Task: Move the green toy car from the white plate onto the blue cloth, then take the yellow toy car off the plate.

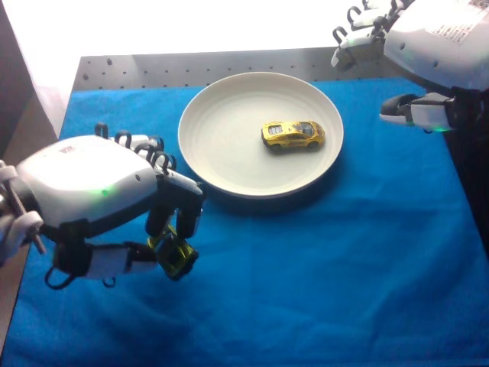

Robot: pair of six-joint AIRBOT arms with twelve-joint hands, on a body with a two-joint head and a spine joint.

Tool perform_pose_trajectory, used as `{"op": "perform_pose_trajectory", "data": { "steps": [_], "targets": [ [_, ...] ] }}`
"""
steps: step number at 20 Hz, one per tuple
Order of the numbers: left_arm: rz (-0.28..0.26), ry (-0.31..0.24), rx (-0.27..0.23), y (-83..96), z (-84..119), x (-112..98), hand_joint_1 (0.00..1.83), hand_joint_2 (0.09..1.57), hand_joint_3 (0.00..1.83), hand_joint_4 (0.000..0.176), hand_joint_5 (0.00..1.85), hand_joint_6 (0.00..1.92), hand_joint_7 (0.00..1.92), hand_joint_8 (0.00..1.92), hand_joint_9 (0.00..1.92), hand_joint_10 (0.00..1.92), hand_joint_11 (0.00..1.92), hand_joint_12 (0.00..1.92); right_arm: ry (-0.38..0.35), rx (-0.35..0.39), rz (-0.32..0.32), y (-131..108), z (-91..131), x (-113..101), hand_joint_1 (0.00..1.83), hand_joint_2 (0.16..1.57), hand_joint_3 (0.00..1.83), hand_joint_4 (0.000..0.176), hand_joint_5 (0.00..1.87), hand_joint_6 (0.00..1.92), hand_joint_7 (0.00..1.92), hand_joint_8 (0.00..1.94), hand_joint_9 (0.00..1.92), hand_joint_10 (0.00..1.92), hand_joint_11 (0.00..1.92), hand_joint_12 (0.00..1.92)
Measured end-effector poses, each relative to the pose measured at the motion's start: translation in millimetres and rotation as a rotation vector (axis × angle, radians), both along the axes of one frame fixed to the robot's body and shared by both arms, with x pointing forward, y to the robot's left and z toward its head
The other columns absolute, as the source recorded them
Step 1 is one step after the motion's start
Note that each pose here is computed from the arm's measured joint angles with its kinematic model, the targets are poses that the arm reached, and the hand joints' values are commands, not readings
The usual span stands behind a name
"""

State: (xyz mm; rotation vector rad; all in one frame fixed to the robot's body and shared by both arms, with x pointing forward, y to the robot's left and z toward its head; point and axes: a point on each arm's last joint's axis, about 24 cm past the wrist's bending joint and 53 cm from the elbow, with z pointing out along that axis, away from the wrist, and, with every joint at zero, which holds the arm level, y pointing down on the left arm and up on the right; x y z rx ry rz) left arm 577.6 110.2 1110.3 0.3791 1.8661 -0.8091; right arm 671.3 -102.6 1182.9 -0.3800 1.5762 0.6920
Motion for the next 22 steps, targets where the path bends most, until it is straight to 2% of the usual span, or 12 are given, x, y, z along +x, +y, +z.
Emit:
{"op": "perform_pose_trajectory", "data": {
  "steps": [1, 3, 4, 6, 9, 11, 12, 13, 14, 17, 18, 22],
  "targets": [
    [0.0, 0.009, -0.001, -0.2, -1.6, -0.6, 1.12, 1.25, 0.0, 0.035, 0.75, 1.39, 0.71, 1.38, 0.43, 1.14, 0.14, 1.71, 0.0, 0.001, 0.001, 0.3, 0.1, -0.2, 1.15, 1.01, 0.0, 0.0, 0.65, 0.36, 0.54, 0.93, 0.44, 1.32, 0.3, 1.81],
    [0.0, 0.018, -0.001, 0.0, -3.8, -0.9, 0.92, 1.25, 0.0, 0.121, 0.72, 1.38, 0.61, 1.11, 0.49, 1.24, 0.24, 1.77, 0.001, 0.0, -0.001, -0.1, -0.2, 0.2, 1.16, 1.02, 0.0, 0.0, 0.63, 0.38, 0.5, 0.99, 0.4, 1.39, 0.26, 1.88],
    [0.005, 0.029, -0.003, 1.5, -6.4, -0.5, 0.78, 1.17, 0.0, 0.0, 0.56, 1.05, 0.55, 1.02, 0.46, 1.22, 0.23, 1.76, 0.0, 0.0, -0.001, -0.1, 0.0, 0.2, 1.14, 1.02, 0.0, 0.0, 0.62, 0.41, 0.51, 0.98, 0.41, 1.39, 0.27, 1.89],
    [0.007, 0.035, -0.001, 2.5, -8.2, -0.8, 0.71, 1.08, 0.0, 0.0, 0.54, 0.74, 0.49, 0.77, 0.37, 1.06, 0.15, 1.7, 0.002, 0.0, -0.001, -0.2, -0.4, 0.3, 1.16, 1.01, 0.0, 0.0, 0.63, 0.47, 0.54, 0.99, 0.44, 1.38, 0.32, 1.87],
    [0.015, 0.032, -0.02, 3.0, -4.8, 0.4, 0.62, 0.97, 0.0, 0.068, 0.39, 0.45, 0.4, 0.38, 0.24, 0.8, 0.0, 1.58, 0.001, 0.0, -0.001, -0.2, -0.3, 0.2, 1.19, 1.0, 0.0, 0.0, 0.65, 0.46, 0.59, 0.89, 0.48, 1.3, 0.35, 1.8],
    [0.025, 0.027, -0.026, 6.6, -1.9, 2.2, 0.58, 0.94, 0.0, 0.109, 0.39, 0.27, 0.38, 0.19, 0.13, 0.88, 0.0, 1.66, 0.002, 0.002, -0.003, -0.8, 0.0, 0.6, 1.17, 1.0, 0.0, 0.0, 0.66, 0.47, 0.59, 0.92, 0.48, 1.35, 0.35, 1.84],
    [0.034, 0.023, -0.039, 8.7, 0.2, 3.1, 0.54, 0.94, 0.0, 0.143, 0.36, 0.23, 0.36, 0.15, 0.07, 0.88, 0.0, 1.56, 0.002, 0.002, -0.003, -0.9, -0.1, 0.6, 1.14, 1.02, 0.0, 0.0, 0.64, 0.52, 0.58, 0.97, 0.48, 1.38, 0.35, 1.87],
    [0.047, 0.024, -0.046, 12.1, 0.9, 4.3, 0.51, 0.95, 0.0, 0.152, 0.38, 0.19, 0.37, 0.1, 0.06, 0.84, 0.0, 1.4, 0.002, 0.003, -0.003, -0.9, 0.1, 0.6, 1.14, 1.02, 0.0, 0.0, 0.63, 0.57, 0.59, 1.01, 0.49, 1.39, 0.36, 1.87],
    [0.055, 0.024, -0.054, 14.1, 1.6, 5.3, 0.49, 0.96, 0.0, 0.087, 0.47, 0.14, 0.46, 0.09, 0.15, 0.78, 0.0, 1.46, 0.002, 0.002, -0.003, -0.7, 0.0, 0.5, 1.15, 1.02, 0.0, 0.0, 0.62, 0.59, 0.6, 0.96, 0.5, 1.33, 0.35, 1.82],
    [0.089, 0.005, -0.097, 20.1, 10.2, 11.6, 0.23, 1.09, 0.0, 0.031, 0.59, 0.07, 0.61, 0.11, 0.31, 0.82, 0.12, 1.46, 0.004, 0.006, -0.005, -1.0, 0.0, 0.9, 1.15, 1.05, 0.0, 0.0, 0.65, 0.52, 0.64, 0.76, 0.51, 1.18, 0.32, 1.75],
    [0.108, -0.022, -0.104, 24.0, 14.9, 14.7, 0.15, 1.14, 0.0, 0.054, 0.62, 0.05, 0.62, 0.11, 0.29, 0.93, 0.06, 1.58, 0.007, 0.008, -0.007, -1.1, -0.1, 1.1, 1.1, 1.06, 0.0, 0.0, 0.65, 0.51, 0.64, 0.72, 0.5, 1.14, 0.3, 1.73],
    [0.18, -0.085, -0.165, 35.7, 28.6, 22.2, 0.15, 1.25, 0.0, 0.061, 0.69, 0.02, 0.65, 0.23, 0.28, 1.04, 0.02, 1.62, 0.021, 0.024, -0.01, 4.0, -4.7, 5.6, 0.95, 1.1, 0.0, 0.0, 0.69, 0.39, 0.7, 0.4, 0.47, 0.82, 0.1, 1.61]
  ]
}}
